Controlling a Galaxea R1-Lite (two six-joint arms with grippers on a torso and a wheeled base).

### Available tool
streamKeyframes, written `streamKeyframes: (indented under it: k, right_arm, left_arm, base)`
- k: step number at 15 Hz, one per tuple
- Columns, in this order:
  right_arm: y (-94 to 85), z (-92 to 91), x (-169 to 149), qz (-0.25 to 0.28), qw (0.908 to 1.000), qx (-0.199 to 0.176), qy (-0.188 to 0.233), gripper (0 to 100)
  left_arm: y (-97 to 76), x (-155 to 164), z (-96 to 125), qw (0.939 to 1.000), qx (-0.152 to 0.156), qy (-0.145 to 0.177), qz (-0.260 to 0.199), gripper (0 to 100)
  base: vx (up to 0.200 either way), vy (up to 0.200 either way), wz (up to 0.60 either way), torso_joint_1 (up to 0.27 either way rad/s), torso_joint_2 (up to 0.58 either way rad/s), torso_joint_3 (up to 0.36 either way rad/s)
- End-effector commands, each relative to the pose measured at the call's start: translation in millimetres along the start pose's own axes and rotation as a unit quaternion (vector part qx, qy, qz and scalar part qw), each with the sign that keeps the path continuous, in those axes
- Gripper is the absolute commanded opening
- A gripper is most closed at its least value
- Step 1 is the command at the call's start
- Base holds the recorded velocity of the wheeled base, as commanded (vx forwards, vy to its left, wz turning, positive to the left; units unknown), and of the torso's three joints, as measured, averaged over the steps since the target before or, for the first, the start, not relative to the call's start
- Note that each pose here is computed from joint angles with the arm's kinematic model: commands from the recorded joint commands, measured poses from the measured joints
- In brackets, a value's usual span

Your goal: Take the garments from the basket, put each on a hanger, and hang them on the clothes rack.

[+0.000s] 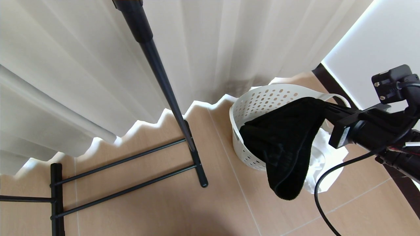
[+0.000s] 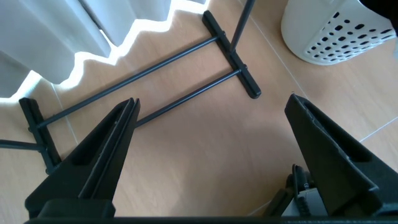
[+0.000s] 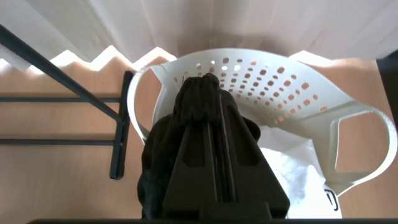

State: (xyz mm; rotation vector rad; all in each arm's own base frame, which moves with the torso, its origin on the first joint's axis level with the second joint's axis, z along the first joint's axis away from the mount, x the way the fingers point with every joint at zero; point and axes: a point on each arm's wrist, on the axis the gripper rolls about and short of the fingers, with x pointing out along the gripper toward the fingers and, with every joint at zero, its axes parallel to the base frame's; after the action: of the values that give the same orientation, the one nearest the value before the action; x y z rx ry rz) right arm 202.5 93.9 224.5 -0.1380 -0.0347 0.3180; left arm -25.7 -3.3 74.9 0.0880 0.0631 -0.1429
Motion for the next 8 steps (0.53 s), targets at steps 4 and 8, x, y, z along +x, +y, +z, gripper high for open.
streamKeyframes:
  k: [4,8]
  right_arm:
    - [0.6,8.7,-9.7,0.004,0.9998,-0.001,-0.02,0]
    - [0.3,10.3,-9.4,0.001,0.9997,-0.001,-0.022,0]
  left_arm:
    - [0.0,-0.1,0.0,1.0,-0.001,0.0,0.0,100]
    - [0.0,-0.1,0.0,1.0,-0.001,0.0,0.0,100]
  base:
    - [0.0,0.0,0.0,0.0,0.0,0.0]
    - [0.0,0.0,0.0,0.002,0.0,0.135]
